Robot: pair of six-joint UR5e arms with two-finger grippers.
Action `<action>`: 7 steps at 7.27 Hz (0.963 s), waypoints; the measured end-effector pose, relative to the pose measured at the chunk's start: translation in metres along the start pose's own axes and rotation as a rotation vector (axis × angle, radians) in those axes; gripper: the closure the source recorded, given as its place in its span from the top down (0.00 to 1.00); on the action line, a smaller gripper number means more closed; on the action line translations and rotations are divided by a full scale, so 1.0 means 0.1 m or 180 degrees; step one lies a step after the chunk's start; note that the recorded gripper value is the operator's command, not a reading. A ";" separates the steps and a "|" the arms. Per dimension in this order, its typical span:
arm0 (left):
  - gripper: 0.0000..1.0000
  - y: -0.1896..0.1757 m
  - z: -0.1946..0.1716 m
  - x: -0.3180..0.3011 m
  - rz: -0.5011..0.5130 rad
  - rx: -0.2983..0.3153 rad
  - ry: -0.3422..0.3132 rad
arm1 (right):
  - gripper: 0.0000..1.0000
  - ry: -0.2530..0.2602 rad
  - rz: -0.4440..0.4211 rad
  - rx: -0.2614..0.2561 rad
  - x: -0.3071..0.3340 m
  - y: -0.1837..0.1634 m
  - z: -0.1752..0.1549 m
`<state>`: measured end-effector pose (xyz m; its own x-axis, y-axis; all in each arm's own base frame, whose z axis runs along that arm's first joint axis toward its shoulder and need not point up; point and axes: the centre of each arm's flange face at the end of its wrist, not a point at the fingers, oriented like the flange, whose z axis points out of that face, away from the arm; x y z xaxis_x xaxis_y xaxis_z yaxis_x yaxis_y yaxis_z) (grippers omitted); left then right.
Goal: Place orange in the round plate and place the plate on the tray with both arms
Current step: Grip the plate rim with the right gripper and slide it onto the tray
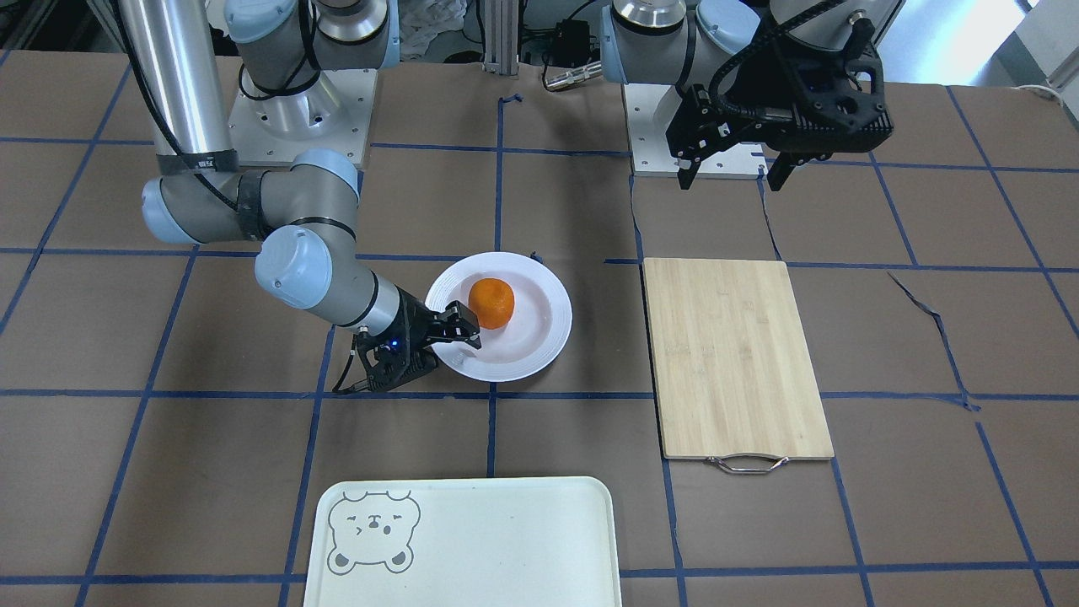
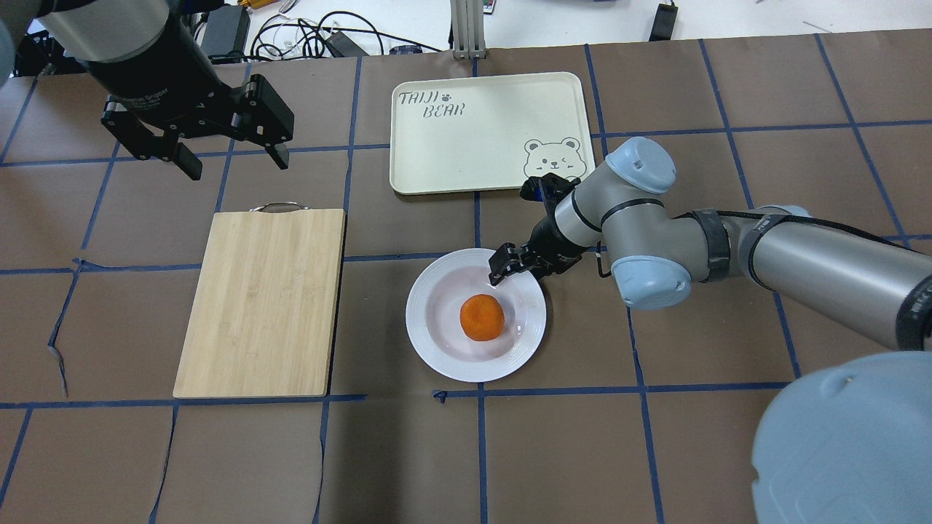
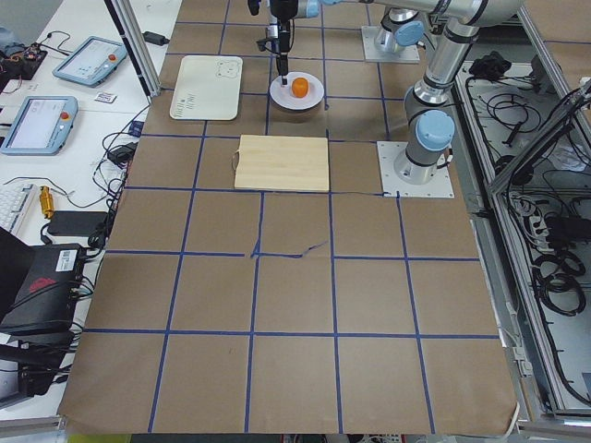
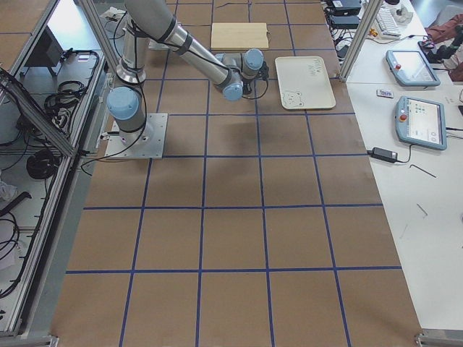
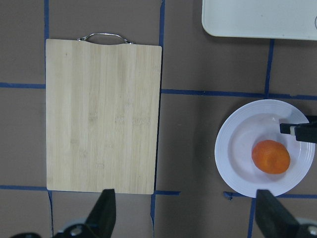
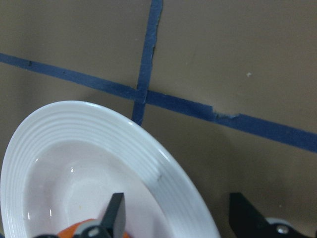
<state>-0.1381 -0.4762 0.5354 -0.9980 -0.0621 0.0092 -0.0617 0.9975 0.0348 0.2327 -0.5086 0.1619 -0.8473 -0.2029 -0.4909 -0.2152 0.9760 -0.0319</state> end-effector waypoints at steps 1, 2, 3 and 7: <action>1.00 0.01 0.00 -0.01 -0.0005 -0.0016 -0.0005 | 0.00 0.0001 -0.0011 0.0002 0.00 0.00 0.00; 1.00 0.01 0.01 -0.02 -0.0013 -0.0023 -0.0005 | 0.00 0.0005 -0.0027 0.0011 -0.01 -0.01 -0.01; 1.00 0.00 0.01 -0.03 -0.0021 -0.0028 -0.0001 | 0.00 0.0010 -0.0037 0.0027 -0.01 -0.02 -0.04; 1.00 -0.01 0.02 -0.08 -0.0060 -0.0033 0.0005 | 0.00 -0.0051 -0.0123 0.0301 -0.10 -0.15 -0.28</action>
<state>-0.1300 -0.4771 0.5337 -0.9967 -0.0811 0.0102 -0.0805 0.9957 0.0455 0.2304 -0.5230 0.1918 -0.8313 -0.2399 -0.5014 -0.2001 0.9707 -0.1327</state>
